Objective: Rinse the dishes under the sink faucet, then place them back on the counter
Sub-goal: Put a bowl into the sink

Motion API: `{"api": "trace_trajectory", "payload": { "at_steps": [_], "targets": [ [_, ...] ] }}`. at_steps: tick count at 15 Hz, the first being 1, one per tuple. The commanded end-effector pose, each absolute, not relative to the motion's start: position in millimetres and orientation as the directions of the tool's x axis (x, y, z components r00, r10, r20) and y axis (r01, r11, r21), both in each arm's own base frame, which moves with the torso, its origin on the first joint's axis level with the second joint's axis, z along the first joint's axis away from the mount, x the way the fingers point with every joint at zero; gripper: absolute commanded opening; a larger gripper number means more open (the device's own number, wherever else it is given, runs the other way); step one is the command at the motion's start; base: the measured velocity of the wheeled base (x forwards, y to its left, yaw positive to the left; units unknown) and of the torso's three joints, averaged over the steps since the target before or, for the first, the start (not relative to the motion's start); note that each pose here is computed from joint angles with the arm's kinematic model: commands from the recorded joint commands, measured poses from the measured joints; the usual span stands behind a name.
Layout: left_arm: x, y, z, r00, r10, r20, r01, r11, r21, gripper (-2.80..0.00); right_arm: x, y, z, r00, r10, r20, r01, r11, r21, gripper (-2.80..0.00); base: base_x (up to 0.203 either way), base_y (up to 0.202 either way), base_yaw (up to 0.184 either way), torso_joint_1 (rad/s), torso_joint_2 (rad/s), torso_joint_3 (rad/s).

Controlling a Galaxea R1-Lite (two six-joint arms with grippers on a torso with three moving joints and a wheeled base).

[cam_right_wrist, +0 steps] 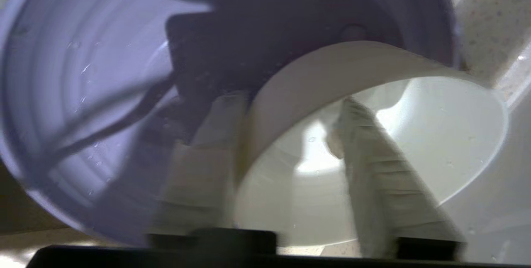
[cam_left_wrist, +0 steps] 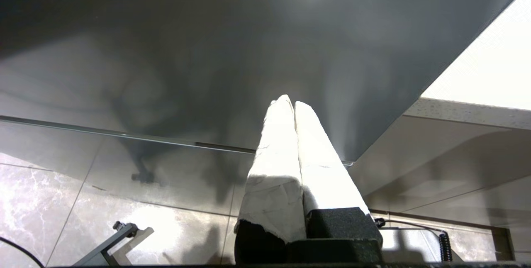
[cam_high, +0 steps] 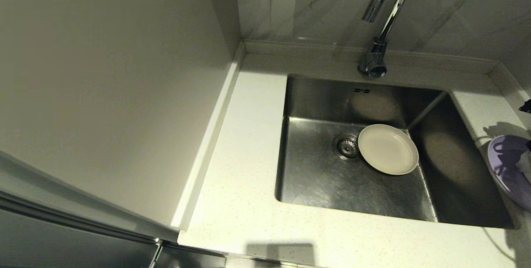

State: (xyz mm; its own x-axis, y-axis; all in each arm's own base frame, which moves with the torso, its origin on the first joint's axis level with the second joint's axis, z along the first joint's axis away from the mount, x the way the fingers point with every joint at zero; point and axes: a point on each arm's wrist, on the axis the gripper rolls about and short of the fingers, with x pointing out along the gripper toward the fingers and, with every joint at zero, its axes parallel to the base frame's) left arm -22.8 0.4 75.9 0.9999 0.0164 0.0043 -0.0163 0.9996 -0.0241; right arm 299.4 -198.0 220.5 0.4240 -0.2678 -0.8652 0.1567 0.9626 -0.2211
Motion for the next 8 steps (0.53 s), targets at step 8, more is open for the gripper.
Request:
{"api": "trace_trajectory", "payload": {
  "at_steps": [8],
  "targets": [
    [-22.9,0.4,75.9,1.0,0.017,0.006,-0.017,1.0,-0.025,-2.8,293.7,-194.6,225.9,0.429,-0.272,-0.862,0.145,0.962,-0.231,-2.8,0.0,0.0,0.0,0.0,0.0,0.0]
  ]
}}
